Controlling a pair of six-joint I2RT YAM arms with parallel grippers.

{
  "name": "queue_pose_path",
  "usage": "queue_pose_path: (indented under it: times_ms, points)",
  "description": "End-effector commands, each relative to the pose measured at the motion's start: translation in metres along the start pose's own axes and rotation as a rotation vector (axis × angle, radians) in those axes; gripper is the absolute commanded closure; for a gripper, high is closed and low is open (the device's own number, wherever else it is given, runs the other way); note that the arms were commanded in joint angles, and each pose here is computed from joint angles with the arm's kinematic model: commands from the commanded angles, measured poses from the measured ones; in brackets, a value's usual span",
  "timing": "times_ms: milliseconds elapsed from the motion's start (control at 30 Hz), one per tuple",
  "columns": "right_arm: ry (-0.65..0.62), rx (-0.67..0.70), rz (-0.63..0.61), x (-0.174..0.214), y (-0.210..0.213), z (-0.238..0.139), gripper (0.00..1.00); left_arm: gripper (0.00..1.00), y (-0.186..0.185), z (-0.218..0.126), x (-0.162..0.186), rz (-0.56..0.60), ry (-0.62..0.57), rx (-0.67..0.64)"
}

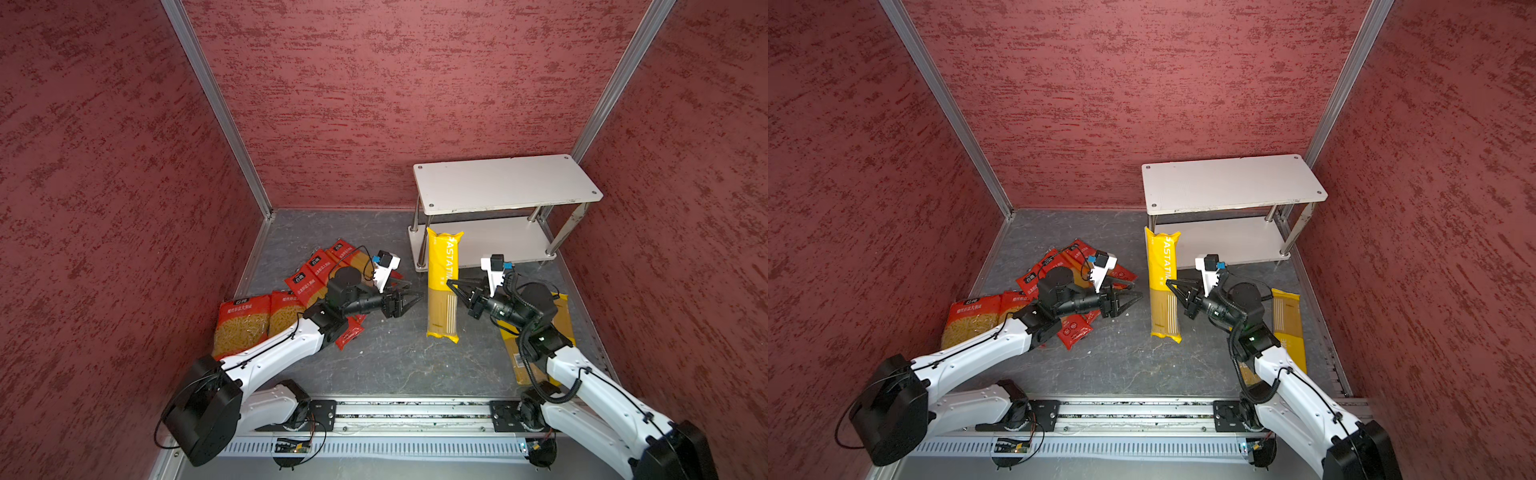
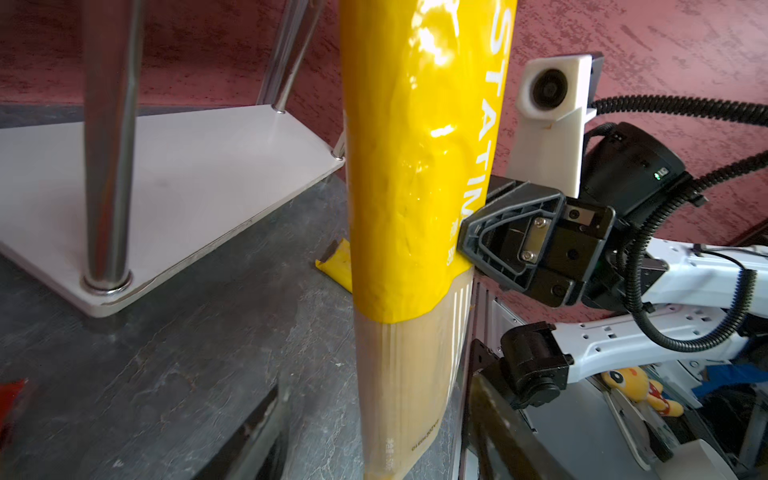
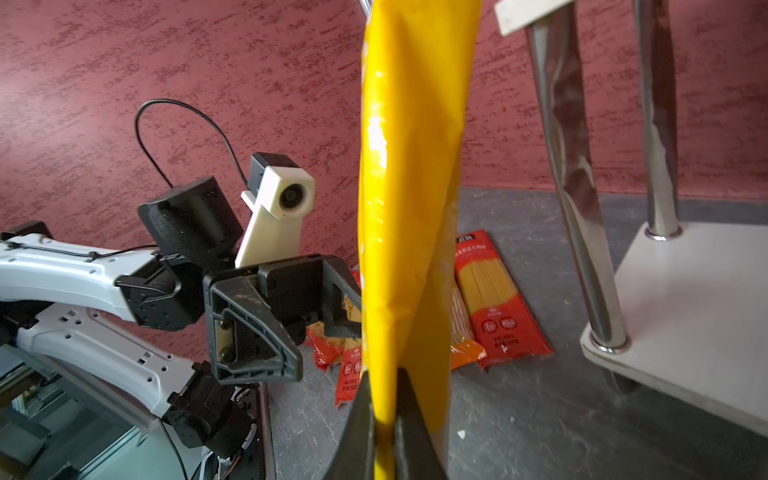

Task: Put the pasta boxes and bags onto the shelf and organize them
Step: 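Lift the yellow pack upright with both grippers toward the shelf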

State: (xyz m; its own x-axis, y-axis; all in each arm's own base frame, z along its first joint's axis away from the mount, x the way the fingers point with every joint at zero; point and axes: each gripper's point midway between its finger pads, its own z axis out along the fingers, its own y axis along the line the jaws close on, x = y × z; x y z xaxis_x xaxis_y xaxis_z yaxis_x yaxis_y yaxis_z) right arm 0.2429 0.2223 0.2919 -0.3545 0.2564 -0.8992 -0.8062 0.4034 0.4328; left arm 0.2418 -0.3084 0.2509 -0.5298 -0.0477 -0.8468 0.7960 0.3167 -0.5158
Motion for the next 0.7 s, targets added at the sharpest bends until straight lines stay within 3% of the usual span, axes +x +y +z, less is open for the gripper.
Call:
queue_pose_path:
  times_ms: [0, 167, 367, 533, 667]
  points:
    - [-0.174, -0.191, -0.210, -0.067, 0.055, -0.001, 1.00, 0.33, -0.025, 0.008, -0.017, 0.050, -0.011, 0.138]
    - [-0.198, -0.259, -0.232, -0.084, 0.070, 0.002, 1.00, 0.35, -0.048, 0.015, -0.022, 0.109, -0.015, 0.239]
    - [-0.188, -0.355, -0.227, -0.091, 0.085, 0.004, 1.00, 0.44, -0.066, 0.010, -0.031, 0.157, -0.031, 0.312]
    - [-0.176, -0.427, -0.196, -0.094, 0.093, 0.005, 1.00, 0.44, -0.067, 0.012, -0.032, 0.171, -0.013, 0.324]
    - [-0.179, -0.404, -0.192, -0.096, 0.088, 0.009, 1.00, 0.60, -0.070, 0.011, -0.042, 0.181, -0.028, 0.331]
